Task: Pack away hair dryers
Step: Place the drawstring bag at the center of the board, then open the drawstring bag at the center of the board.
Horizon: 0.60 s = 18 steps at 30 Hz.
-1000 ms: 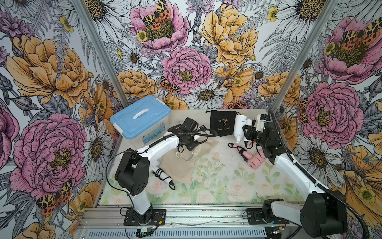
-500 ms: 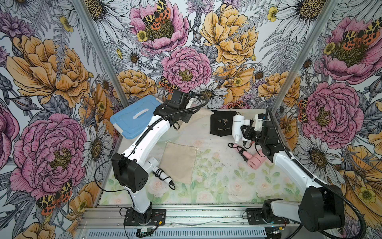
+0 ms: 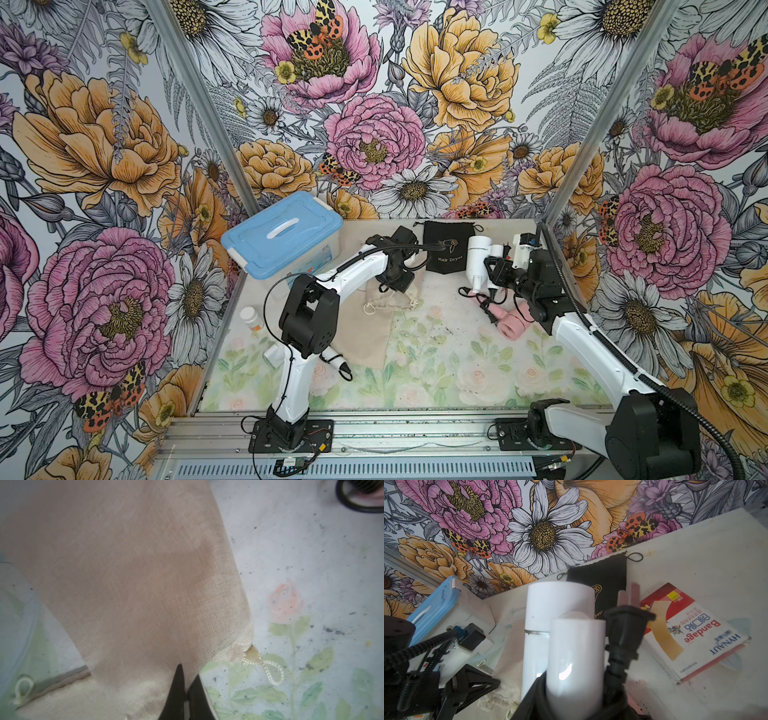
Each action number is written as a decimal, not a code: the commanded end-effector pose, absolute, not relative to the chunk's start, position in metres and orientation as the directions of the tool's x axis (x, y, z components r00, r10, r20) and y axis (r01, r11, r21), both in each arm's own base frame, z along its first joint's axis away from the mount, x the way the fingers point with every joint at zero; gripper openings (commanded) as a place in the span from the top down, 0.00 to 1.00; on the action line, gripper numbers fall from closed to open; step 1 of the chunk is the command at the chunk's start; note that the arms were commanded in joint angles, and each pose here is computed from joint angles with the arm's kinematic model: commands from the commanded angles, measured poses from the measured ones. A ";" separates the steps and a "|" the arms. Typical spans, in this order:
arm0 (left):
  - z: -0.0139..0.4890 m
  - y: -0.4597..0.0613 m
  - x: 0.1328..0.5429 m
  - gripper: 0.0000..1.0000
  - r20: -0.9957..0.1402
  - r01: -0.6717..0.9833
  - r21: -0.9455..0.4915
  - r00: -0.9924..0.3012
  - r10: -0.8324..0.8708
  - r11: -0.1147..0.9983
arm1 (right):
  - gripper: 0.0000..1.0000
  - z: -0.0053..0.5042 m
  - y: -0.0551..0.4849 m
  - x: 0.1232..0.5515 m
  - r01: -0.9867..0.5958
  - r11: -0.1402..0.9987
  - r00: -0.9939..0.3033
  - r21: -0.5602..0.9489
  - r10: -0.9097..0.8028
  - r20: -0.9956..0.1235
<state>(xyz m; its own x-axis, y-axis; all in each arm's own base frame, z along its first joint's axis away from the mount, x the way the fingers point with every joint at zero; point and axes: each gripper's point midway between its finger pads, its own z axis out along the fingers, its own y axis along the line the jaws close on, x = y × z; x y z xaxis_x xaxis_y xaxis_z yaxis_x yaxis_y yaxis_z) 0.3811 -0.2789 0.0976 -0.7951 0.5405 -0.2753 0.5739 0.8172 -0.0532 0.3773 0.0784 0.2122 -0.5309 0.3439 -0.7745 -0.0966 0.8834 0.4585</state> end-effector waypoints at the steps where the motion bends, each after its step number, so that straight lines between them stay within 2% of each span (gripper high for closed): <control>1: 0.137 -0.309 0.391 0.86 -0.386 0.596 -0.162 -0.771 0.506 0.786 | 0.78 0.236 0.081 0.375 -0.134 0.875 -0.468 0.465 0.358 -0.808; 3: 0.139 -0.310 0.391 0.67 -0.392 0.606 -0.170 -0.765 0.510 0.777 | 0.78 0.236 0.080 0.374 -0.129 0.877 -0.465 0.463 0.359 -0.809; 4: 0.139 -0.309 0.390 0.61 -0.395 0.618 -0.159 -0.755 0.524 0.770 | 0.78 0.235 0.079 0.373 -0.125 0.878 -0.465 0.462 0.360 -0.809; 7: 0.128 -0.297 0.386 0.51 -0.368 0.631 -0.068 -0.736 0.568 0.773 | 0.78 0.235 0.078 0.372 -0.124 0.879 -0.463 0.461 0.360 -0.810; 12: 0.118 -0.283 0.359 0.49 -0.342 0.684 -0.007 -0.688 0.641 0.730 | 0.78 0.235 0.078 0.372 -0.120 0.880 -0.461 0.459 0.360 -0.811; 18: 0.103 -0.274 0.322 0.48 -0.317 0.811 0.119 -0.515 0.796 0.572 | 0.78 0.233 0.076 0.374 -0.116 0.884 -0.454 0.454 0.359 -0.816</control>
